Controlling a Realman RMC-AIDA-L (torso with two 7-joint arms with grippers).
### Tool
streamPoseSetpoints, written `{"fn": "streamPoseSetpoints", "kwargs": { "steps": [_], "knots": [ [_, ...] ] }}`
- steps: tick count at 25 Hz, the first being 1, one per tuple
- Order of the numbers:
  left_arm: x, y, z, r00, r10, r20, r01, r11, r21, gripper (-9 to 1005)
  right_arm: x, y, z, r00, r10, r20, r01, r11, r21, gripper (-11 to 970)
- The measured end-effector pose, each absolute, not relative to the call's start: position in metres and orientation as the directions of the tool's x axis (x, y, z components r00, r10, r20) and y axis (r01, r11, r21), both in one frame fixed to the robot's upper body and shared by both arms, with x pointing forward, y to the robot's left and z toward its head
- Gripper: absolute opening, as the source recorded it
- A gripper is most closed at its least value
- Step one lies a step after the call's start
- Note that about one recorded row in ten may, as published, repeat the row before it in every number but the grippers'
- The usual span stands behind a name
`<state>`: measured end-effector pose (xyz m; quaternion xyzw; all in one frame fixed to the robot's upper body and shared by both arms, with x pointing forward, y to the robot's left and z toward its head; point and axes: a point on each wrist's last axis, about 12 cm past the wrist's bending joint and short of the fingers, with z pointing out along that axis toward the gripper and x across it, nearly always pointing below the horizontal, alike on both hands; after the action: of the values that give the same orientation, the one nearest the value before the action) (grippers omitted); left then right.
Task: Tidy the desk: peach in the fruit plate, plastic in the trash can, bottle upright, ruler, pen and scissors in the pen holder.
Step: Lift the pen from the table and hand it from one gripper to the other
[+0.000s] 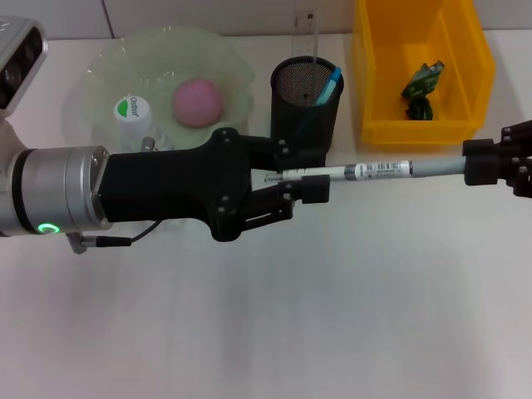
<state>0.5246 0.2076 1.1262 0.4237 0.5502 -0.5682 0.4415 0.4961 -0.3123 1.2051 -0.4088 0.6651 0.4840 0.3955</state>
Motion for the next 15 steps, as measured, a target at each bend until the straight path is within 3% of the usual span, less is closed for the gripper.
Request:
{"fn": "streamPoseSetpoints", "kwargs": {
  "steps": [4, 9, 15],
  "knots": [
    [0.5246, 0.2078, 1.1257, -0.251, -0.027, -0.967, 0.968, -0.006, -0.251, 387, 0.4960, -0.3122, 1.2053, -0.352, -0.162, -0.922, -0.927, 0.196, 0.320, 119],
    [0.5242, 0.2080, 1.1260, -0.251, -0.027, -0.968, 0.968, -0.010, -0.251, 238, 0.4960, -0.3122, 1.2055, -0.351, -0.163, -0.922, -0.927, 0.196, 0.319, 119],
    [0.5251, 0.2093, 1.1279, -0.230, -0.028, -0.973, 0.973, -0.009, -0.229, 210, 0.4962, -0.3120, 1.2052, -0.353, -0.162, -0.922, -0.927, 0.196, 0.320, 120]
  ]
}}
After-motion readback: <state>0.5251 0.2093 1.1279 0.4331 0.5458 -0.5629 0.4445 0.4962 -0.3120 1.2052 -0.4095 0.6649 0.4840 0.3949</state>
